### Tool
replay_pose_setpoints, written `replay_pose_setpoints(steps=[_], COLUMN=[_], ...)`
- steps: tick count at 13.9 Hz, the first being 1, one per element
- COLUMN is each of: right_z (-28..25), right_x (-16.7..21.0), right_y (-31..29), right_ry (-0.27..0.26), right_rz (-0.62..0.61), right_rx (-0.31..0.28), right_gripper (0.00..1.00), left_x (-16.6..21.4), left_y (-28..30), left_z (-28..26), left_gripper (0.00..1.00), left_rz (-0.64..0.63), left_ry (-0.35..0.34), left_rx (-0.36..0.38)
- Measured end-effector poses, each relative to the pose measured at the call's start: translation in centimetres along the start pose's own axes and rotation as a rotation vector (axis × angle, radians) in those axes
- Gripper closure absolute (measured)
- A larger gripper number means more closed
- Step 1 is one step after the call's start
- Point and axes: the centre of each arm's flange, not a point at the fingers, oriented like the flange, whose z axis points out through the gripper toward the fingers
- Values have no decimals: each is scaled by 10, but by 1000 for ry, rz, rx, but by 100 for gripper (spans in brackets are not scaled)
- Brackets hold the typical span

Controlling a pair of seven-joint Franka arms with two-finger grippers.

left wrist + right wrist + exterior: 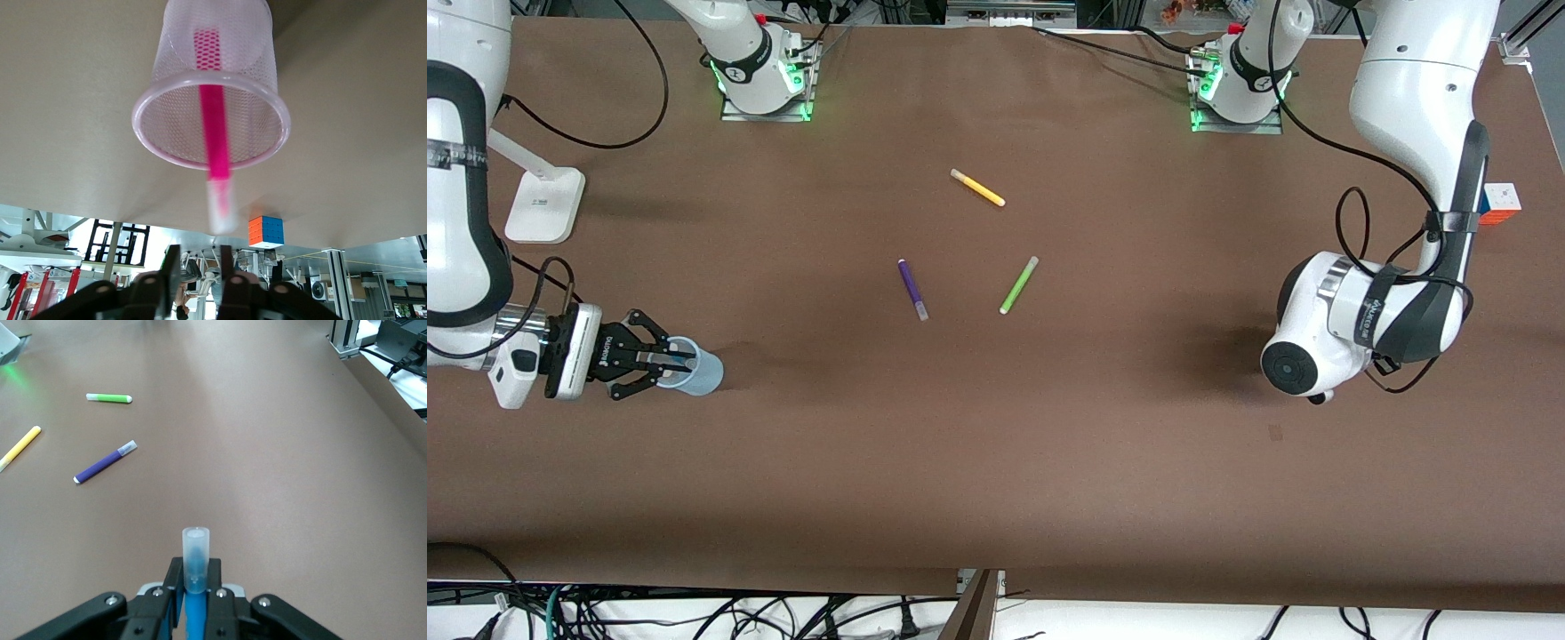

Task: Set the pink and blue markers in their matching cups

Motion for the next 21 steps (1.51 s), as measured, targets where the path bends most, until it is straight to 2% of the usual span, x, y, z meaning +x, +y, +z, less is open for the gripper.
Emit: replay_pose_setpoints(steps=[3, 4, 6, 7, 11, 13, 14, 17, 19, 21], right_z=[5, 7, 10, 10, 5, 0, -5, -25, -38, -54], right_x=[-20, -22, -27, -32, -45, -46, -41, -14, 6, 25], right_y=[4, 5, 6, 7, 7, 8, 10, 14, 15, 17], right_ry=[26, 42, 55, 58, 71, 77, 80, 94, 97, 59], right_rz=[-11, -16, -28, -26, -8, 4, 19, 112, 196, 297], right_rx=[7, 4, 3, 5, 0, -8, -14, -5, 12, 11], right_gripper=[83, 83, 83, 83, 81, 65, 55, 24, 4, 0], left_x=[-11, -22, -56, -76, -143, -187, -208, -255, -277, -284], left_y=[-8, -12, -16, -13, 7, -3, -6, 1, 11, 23], left_z=[-27, -47, -97, -119, -182, -195, -198, -208, -200, -194], left_gripper=[34, 23, 3, 0, 0, 0, 0, 0, 0, 0], left_rz=[-37, -77, -209, -284, -520, -669, -725, -829, -853, -854], left_ry=[36, 78, 220, 289, 612, 771, 822, 942, 977, 946], left_rx=[23, 14, -32, -63, -297, -384, -404, -490, -528, -520])
